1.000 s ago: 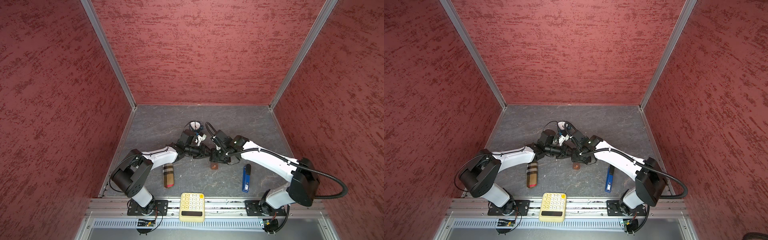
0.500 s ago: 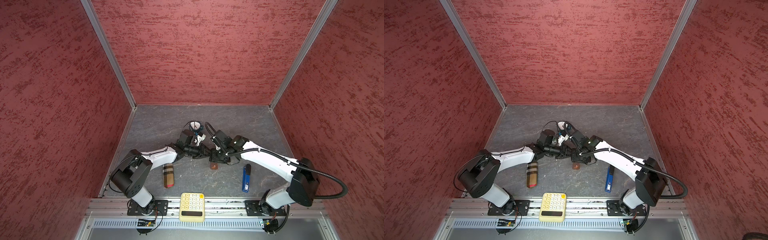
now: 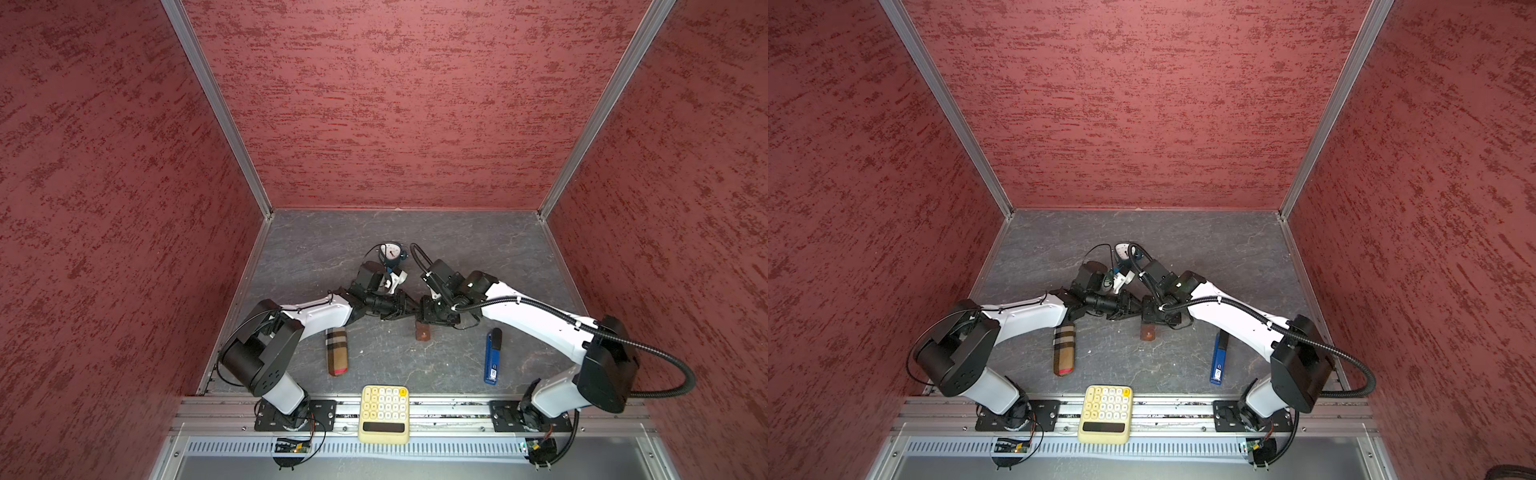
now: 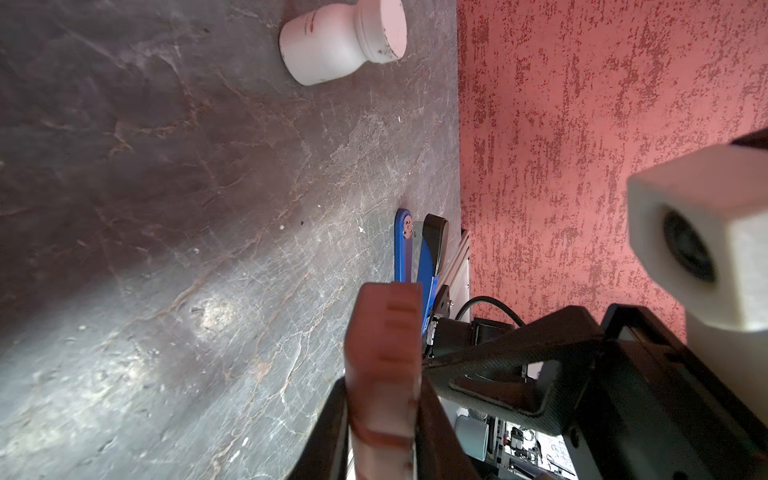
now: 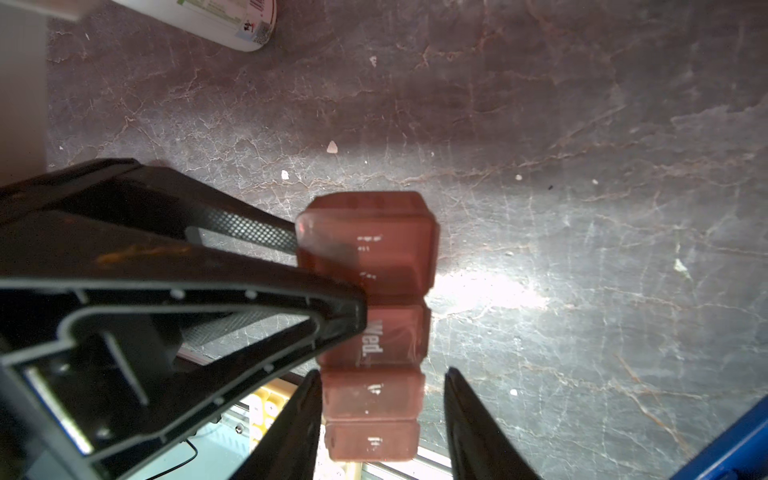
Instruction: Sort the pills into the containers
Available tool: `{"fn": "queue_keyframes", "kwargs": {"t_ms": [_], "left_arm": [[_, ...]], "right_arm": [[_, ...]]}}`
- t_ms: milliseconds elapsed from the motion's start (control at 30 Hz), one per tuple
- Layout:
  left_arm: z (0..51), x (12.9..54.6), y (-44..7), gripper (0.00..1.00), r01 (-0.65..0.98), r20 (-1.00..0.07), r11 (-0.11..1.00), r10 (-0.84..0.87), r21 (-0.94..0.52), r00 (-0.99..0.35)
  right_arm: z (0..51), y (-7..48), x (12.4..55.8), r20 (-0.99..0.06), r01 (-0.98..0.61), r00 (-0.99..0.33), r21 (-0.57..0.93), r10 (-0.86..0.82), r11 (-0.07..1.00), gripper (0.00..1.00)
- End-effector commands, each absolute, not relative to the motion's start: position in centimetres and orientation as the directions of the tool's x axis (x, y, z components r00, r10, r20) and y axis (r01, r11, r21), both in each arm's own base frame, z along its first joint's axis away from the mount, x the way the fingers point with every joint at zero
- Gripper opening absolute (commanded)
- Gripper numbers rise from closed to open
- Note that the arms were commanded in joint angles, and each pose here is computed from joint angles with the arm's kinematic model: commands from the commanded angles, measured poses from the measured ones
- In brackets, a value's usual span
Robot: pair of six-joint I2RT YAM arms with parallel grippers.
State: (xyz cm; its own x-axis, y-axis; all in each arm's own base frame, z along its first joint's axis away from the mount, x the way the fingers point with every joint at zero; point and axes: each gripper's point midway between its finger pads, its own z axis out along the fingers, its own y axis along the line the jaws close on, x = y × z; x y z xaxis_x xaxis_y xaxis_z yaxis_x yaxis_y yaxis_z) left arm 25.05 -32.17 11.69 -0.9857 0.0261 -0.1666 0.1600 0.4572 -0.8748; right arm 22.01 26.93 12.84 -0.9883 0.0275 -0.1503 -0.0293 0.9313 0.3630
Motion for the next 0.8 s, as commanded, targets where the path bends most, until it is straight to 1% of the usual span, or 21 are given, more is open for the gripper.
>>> {"fn": "queue_keyframes", "kwargs": {"t_ms": [0,67,200,400,533,767], "left_arm": [[12.2,25.3,-31.7,0.0,0.187,-0.201,0.458,0.018,-0.869,-0.979],[12.2,25.3,-31.7,0.0,0.187,-0.202,0.458,0.018,-0.869,-0.979],[12.2,25.4,-31.7,0.0,0.186,-0.202,0.459,0.014,-0.869,-0.979],[12.1,25.4,-31.7,0.0,0.185,-0.202,0.463,0.011,-0.867,-0.979],[12.0,25.4,-31.5,0.0,0.182,-0.201,0.464,0.009,-0.867,-0.98],[11.8,25.5,-31.0,0.0,0.175,-0.197,0.467,0.002,-0.867,-0.98]], "right_arm": [[13.7,26.3,22.3,-0.181,-0.024,-0.983,0.351,0.043,0.936,0.47],[13.7,26.6,22.2,-0.176,-0.029,-0.984,0.364,0.038,0.931,0.49],[13.7,27.7,22.4,-0.165,-0.039,-0.986,0.393,0.028,0.919,0.58],[13.0,28.8,22.5,-0.145,-0.06,-0.989,0.374,-0.005,0.925,0.6],[12.3,29.0,22.5,-0.131,-0.061,-0.991,0.356,-0.014,0.933,0.57],[12.6,28.8,22.7,-0.144,-0.057,-0.99,0.345,-0.007,0.937,0.42]]}}
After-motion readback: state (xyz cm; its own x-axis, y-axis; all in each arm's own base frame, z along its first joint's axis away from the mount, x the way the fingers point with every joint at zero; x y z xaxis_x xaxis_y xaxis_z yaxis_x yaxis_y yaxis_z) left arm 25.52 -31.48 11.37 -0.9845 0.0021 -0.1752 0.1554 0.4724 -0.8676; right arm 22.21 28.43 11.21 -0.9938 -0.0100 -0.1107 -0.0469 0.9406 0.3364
